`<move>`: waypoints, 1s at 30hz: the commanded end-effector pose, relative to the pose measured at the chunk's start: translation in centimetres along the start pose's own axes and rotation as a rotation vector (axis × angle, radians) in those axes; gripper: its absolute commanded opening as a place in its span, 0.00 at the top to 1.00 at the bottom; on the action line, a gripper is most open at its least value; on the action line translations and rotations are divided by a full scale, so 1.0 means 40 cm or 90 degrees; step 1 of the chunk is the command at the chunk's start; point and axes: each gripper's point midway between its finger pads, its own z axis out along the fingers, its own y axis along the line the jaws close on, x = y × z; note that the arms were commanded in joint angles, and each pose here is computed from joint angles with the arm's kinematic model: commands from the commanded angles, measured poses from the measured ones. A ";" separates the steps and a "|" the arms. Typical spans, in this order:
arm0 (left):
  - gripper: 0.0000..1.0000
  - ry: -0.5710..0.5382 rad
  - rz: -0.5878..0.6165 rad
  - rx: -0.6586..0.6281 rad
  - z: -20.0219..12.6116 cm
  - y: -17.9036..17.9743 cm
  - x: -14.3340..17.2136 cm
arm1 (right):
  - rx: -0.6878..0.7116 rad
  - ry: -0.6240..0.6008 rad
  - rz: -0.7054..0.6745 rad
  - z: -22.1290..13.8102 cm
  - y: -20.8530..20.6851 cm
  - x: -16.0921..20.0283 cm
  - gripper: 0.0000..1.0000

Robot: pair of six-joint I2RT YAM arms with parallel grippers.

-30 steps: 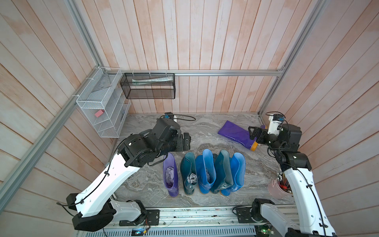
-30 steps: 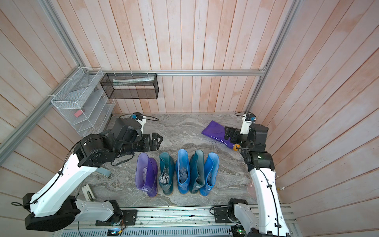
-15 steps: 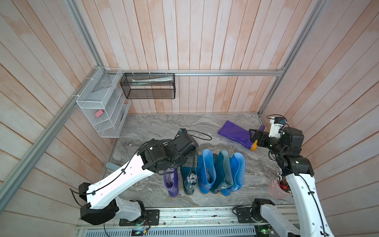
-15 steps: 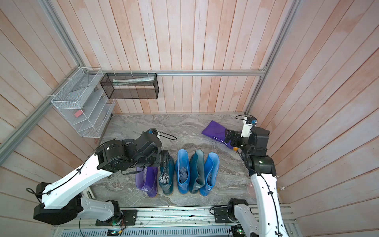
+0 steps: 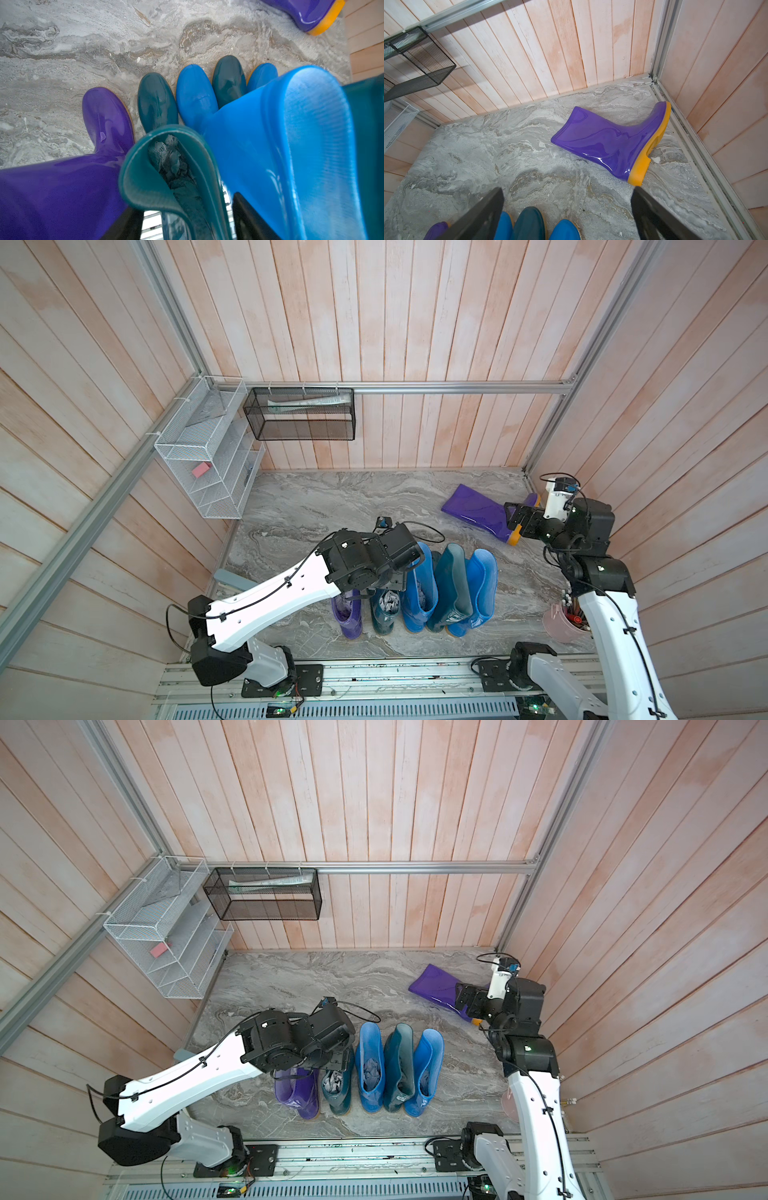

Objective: Match and arrange rain boots in pairs
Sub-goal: Pick up the rain boot at the center of the board.

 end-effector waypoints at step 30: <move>1.00 -0.090 0.020 -0.018 -0.087 0.000 -0.140 | -0.044 0.005 -0.013 0.003 0.031 0.004 0.04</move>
